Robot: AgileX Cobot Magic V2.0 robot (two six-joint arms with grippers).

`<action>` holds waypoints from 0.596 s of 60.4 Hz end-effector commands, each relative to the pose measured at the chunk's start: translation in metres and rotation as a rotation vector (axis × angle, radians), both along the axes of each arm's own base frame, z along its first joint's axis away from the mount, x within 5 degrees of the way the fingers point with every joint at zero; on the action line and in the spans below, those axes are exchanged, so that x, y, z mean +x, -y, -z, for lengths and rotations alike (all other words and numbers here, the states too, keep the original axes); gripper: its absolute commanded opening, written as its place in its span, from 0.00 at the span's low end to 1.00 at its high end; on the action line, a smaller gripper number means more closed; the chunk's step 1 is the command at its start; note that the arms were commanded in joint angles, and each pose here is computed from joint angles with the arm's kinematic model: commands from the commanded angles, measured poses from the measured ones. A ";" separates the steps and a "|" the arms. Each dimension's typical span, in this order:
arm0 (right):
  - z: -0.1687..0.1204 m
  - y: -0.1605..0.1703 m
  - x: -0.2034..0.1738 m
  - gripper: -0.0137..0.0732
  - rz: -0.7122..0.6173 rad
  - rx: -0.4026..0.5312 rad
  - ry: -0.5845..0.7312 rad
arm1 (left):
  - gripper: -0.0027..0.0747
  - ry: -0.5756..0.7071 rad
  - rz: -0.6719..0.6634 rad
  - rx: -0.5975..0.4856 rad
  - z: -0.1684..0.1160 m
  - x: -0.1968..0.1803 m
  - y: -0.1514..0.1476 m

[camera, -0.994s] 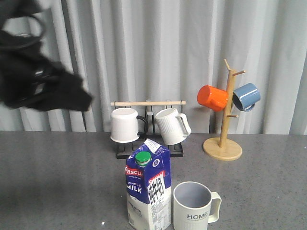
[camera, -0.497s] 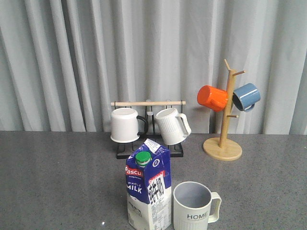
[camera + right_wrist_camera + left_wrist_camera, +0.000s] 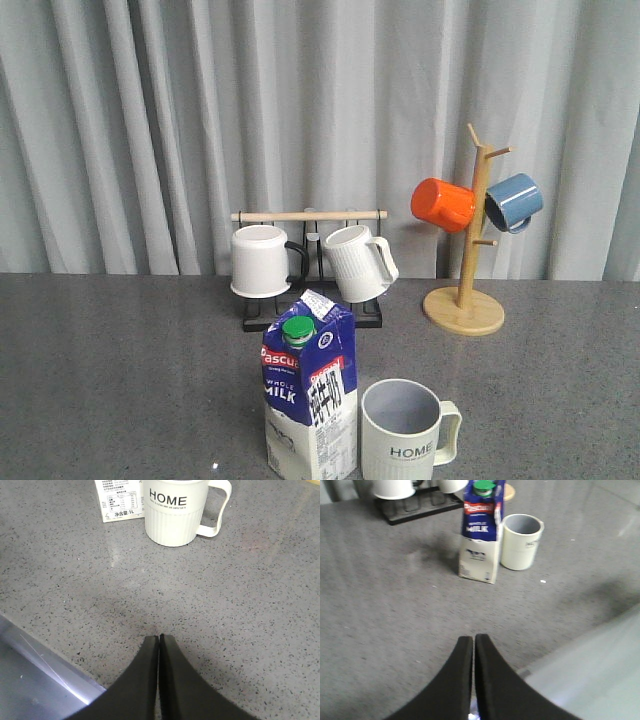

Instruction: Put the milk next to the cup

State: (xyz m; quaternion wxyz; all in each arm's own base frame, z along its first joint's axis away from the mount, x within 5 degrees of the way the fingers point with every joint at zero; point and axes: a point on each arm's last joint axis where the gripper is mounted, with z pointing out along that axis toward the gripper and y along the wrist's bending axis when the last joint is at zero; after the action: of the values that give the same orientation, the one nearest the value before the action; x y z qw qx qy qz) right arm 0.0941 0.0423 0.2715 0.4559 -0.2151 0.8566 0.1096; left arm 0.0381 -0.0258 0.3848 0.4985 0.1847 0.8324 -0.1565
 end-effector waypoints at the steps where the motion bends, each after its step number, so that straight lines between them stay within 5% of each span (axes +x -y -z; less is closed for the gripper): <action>1: -0.013 0.000 0.004 0.15 0.021 0.029 0.079 | 0.02 0.159 -0.047 -0.006 -0.009 0.014 -0.001; 16: -0.013 0.000 0.004 0.15 0.021 0.029 0.079 | 0.02 0.450 -0.107 0.038 0.043 0.048 0.005; 36: -0.013 0.000 0.004 0.15 0.020 0.028 0.080 | 0.02 0.553 -0.277 -0.053 0.140 0.039 -0.009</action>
State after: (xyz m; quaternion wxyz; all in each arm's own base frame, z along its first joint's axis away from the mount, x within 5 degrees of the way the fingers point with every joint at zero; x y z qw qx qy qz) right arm 0.0941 0.0423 0.2715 0.4559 -0.2151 0.8566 0.1096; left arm 0.0810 -0.0199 0.2418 0.6759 0.1370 0.7232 -0.0370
